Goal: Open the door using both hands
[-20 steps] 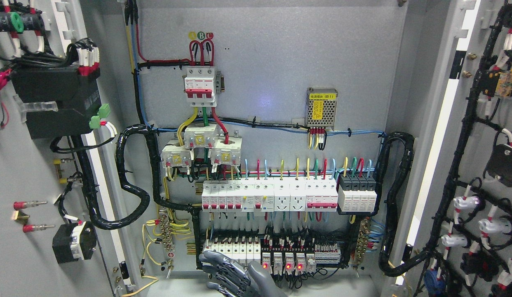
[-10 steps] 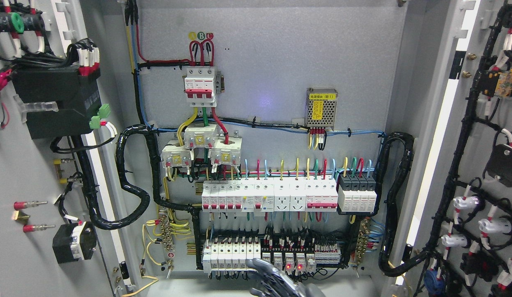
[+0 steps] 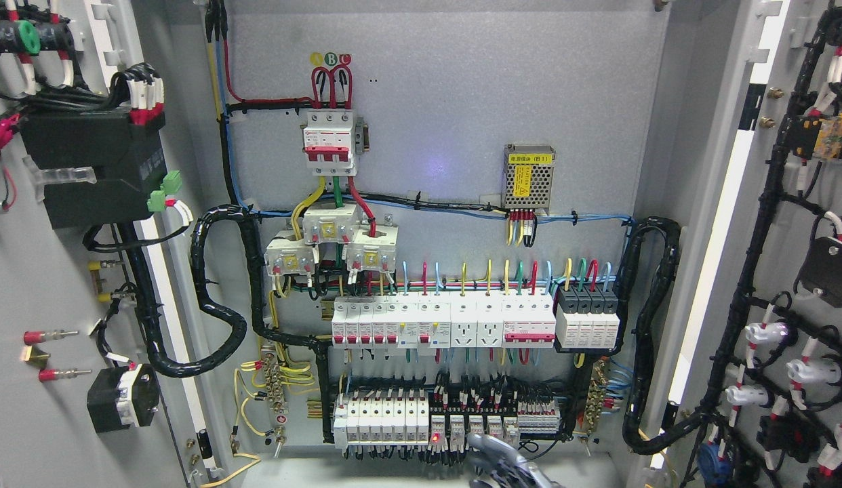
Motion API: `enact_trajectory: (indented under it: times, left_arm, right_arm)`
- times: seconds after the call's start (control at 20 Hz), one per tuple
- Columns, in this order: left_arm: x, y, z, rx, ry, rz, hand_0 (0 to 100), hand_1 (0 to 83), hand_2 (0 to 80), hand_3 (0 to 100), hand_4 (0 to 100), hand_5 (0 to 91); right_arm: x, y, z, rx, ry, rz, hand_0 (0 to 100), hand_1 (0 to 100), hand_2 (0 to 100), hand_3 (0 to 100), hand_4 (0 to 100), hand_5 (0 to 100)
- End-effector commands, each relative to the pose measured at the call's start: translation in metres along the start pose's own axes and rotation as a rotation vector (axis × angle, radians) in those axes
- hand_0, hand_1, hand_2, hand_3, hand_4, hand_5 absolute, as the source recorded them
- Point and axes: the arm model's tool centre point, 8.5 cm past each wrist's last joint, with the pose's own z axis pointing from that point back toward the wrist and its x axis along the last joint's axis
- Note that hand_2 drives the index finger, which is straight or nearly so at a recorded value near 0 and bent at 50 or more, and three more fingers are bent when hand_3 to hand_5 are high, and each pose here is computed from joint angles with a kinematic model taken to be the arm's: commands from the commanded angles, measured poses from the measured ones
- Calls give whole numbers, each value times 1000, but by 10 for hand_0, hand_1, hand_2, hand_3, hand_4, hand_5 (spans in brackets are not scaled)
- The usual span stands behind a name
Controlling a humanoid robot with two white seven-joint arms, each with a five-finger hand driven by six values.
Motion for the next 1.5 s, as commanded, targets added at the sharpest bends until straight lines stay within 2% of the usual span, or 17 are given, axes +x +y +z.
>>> enact_trajectory:
  times: [0.0,0.25,0.5,0.95,1.45]
  left_arm:
    - [51,6,-28,-50,-216,-60,0,0,0,0,0,0]
    - [66,10,-38,-68,-334,-91,0,0,0,0,0,0]
    - [78,16,-58,-78,-407,-116,0,0,0,0,0,0]
    - [103,24,-83,-92,-566,-160,0,0,0,0,0,0]
    - [117,32,-101,-85,-629,-156,0,0,0,0,0,0]
  right_arm:
    - [21,-14,26,-33,-3,83,0,0,0,0,0,0]
    - [29,-26,43,-82,15,121,0,0,0,0,0,0]
    - [47,-39,48,-117,-39,187,0,0,0,0,0,0]
    - [51,-39,66,-147,-70,219,0,0,0,0,0,0]
    - [61,-46,81,-200,-103,254,0,0,0,0,0,0]
